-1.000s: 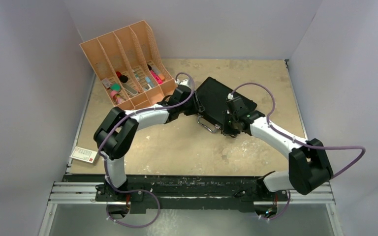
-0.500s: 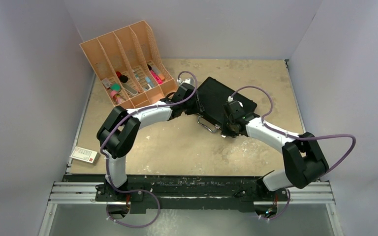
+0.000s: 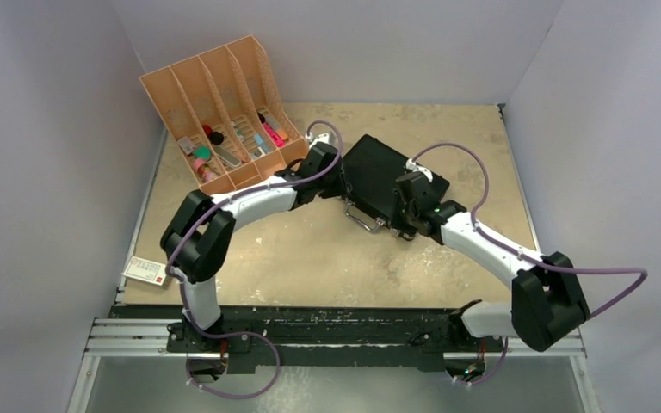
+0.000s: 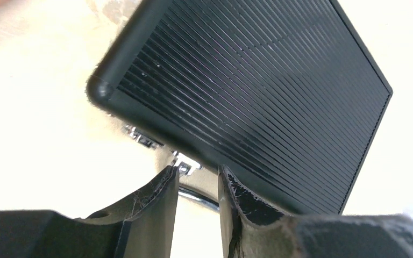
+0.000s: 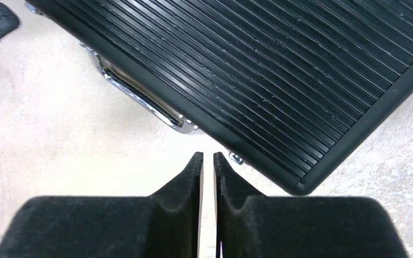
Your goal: Pack up texas hold em set
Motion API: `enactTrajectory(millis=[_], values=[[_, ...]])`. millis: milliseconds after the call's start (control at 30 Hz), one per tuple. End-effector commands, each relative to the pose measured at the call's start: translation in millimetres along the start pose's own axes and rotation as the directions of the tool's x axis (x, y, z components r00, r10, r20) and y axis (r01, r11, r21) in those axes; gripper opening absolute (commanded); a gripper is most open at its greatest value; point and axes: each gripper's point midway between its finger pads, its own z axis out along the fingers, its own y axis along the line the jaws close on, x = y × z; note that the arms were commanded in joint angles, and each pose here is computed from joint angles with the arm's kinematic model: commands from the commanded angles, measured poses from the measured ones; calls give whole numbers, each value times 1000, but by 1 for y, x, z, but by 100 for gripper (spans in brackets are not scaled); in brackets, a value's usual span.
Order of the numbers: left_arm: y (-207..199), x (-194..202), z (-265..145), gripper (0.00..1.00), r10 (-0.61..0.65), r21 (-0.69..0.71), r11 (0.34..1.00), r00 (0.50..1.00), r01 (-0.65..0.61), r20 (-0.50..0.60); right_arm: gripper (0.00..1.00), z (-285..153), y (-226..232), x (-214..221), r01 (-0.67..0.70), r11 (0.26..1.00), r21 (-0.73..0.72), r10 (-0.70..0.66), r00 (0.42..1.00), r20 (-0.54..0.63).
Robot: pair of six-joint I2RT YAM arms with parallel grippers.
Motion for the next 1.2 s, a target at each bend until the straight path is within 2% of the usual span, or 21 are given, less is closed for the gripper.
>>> enactTrajectory(millis=[0,233,333,467,533,633,733,833,967,1167], values=[[-14,-57,-59,33,48,-6,999,983,-48,178,20,-36,13,-37,-8,998,-61,16,992,125],[29,-83,-167,40,160,-168,980,929,-109,332,45,-124,8,-96,2,995,-97,35,924,380],[45,-98,-225,43,206,-222,968,882,-119,424,56,-177,3,-123,1,993,-118,60,860,506],[67,-121,-312,48,209,-273,961,791,-56,575,65,-240,-8,-146,4,989,-148,92,766,637],[74,-127,-348,56,203,-273,962,751,-31,628,69,-271,-13,-156,13,986,-166,107,712,694],[84,-133,-392,64,195,-273,962,701,-1,686,75,-306,-21,-162,17,983,-184,129,653,746],[98,-136,-433,67,194,-300,953,665,48,722,82,-335,-27,-161,26,977,-210,149,622,769],[110,-135,-459,70,207,-327,942,648,69,733,88,-355,-33,-159,31,973,-229,167,589,790],[116,-134,-478,72,190,-313,945,622,94,759,90,-370,-42,-157,18,969,-246,196,548,813],[118,-134,-486,76,169,-286,952,597,106,784,91,-372,-44,-157,11,969,-249,203,540,817]])
